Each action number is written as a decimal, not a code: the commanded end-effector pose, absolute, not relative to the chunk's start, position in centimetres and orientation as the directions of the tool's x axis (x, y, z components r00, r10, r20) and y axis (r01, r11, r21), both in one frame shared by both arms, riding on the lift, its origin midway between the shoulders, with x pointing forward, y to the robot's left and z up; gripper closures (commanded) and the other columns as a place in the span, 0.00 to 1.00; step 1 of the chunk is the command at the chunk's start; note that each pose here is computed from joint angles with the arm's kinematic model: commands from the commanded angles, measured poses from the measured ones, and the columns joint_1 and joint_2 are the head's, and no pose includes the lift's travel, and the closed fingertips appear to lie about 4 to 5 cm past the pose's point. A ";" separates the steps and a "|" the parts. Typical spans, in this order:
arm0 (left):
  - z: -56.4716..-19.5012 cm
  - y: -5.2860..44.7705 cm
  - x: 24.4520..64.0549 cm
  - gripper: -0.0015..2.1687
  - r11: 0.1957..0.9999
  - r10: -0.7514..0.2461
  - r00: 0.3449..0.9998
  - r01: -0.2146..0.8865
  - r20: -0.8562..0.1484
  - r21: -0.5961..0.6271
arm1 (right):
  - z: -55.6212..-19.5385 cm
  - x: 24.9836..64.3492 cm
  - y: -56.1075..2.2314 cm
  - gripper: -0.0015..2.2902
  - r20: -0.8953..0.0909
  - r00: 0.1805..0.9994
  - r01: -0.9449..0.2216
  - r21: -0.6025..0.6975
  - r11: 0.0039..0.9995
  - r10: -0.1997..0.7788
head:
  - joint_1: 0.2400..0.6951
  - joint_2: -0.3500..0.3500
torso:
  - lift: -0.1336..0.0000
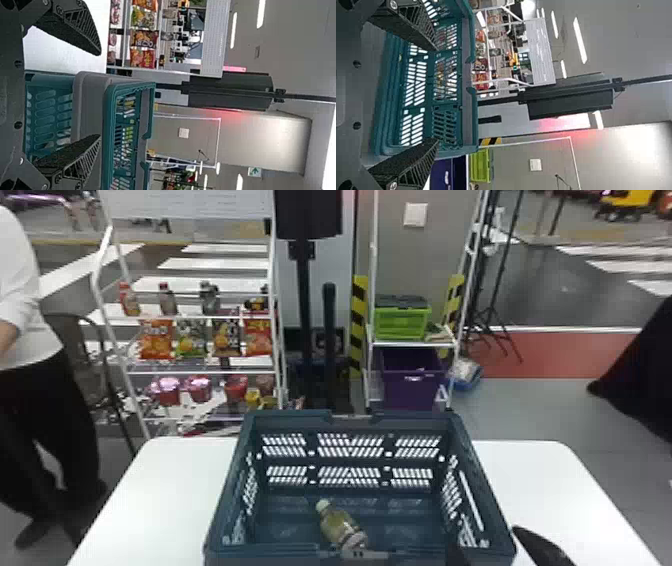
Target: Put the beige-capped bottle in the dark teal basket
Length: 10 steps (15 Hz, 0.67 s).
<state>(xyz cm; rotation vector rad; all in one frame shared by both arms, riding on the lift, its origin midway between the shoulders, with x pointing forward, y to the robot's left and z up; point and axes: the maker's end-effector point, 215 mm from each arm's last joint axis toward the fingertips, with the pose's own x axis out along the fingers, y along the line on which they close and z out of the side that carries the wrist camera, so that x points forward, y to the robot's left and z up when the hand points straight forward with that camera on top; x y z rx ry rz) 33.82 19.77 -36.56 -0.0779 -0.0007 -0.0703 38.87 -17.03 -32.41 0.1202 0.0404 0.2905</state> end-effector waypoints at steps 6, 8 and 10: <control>-36.5 19.6 33.9 0.07 0.994 -0.073 0.997 0.073 0.000 -0.077 | -36.1 36.3 -17.3 0.03 -0.092 0.966 -0.231 0.130 0.964 0.244 | 0.57 0.50 | 1.00; -36.7 19.6 34.0 0.07 0.995 -0.072 0.997 0.071 -0.006 -0.074 | -36.0 36.3 -17.4 0.03 -0.091 0.966 -0.230 0.128 0.965 0.243 | 0.57 0.50 | 1.00; -36.6 19.5 34.0 0.07 0.994 -0.073 0.997 0.073 -0.003 -0.076 | -36.0 36.5 -17.4 0.03 -0.091 0.966 -0.230 0.126 0.965 0.242 | 0.57 0.50 | 1.00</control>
